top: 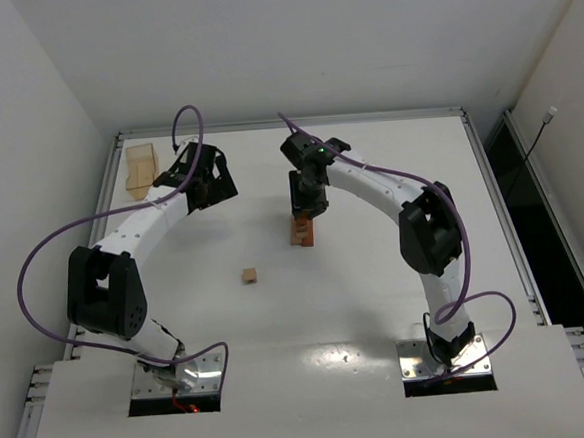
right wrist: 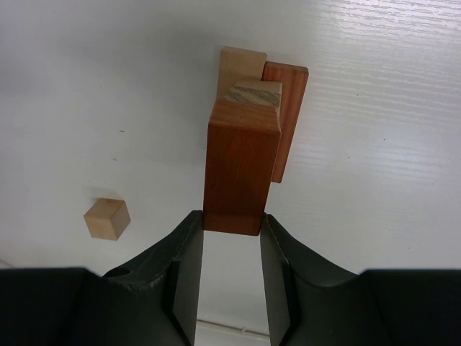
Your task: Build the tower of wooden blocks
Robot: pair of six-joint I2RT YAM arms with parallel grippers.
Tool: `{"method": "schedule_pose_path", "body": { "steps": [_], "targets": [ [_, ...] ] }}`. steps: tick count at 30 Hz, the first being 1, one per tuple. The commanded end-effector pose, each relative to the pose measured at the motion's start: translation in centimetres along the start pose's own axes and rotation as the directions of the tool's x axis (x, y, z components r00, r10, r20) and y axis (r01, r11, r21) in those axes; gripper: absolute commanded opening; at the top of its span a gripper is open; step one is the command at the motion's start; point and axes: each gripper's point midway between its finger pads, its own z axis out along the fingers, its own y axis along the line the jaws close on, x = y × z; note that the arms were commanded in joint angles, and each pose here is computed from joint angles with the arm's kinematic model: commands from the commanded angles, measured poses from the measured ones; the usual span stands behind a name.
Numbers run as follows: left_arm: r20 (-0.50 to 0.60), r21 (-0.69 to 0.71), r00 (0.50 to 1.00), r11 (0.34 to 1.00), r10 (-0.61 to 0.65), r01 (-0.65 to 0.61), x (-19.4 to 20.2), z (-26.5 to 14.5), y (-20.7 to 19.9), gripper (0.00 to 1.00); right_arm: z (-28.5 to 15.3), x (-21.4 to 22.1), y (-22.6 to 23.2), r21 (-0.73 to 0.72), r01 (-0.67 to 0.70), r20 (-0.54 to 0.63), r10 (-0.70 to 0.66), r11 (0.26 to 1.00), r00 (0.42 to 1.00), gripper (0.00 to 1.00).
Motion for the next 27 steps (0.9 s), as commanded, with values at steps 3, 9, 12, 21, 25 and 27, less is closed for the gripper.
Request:
{"method": "schedule_pose_path", "body": {
  "steps": [3,9,12,21,25,27],
  "targets": [
    [0.026,0.022,0.999,0.999,-0.039,0.038,-1.7,-0.4,-0.2,0.96,0.3,-0.1,0.7,-0.022,-0.016,0.003,0.016,1.000,1.000,0.11],
    [0.021,0.029,0.999,0.999,-0.039,0.038,-1.7,-0.4,-0.4,0.96,0.7,0.7,0.7,-0.014,-0.007,-0.013,0.007,1.000,1.000,0.31],
    [0.014,0.025,0.999,0.999,-0.036,0.035,-1.4,-0.1,-0.4,0.96,0.5,0.8,0.6,-0.014,-0.007,-0.013,0.007,1.000,1.000,0.36],
    [0.017,0.032,0.999,0.998,-0.045,0.044,-1.9,-0.2,-0.4,0.96,0.3,0.8,0.5,-0.019,0.012,-0.007,-0.013,1.000,1.000,0.71],
    [0.011,0.041,0.999,0.998,-0.045,0.044,-1.8,-0.2,-0.5,0.96,-0.3,0.6,0.6,-0.042,0.054,0.014,-0.053,0.998,0.998,0.76],
    [0.010,0.051,0.999,0.998,-0.046,0.045,-1.5,-0.7,-0.4,0.96,-1.1,-0.1,1.3,-0.075,0.073,0.048,-0.070,0.994,0.996,0.79]
  ]
}}
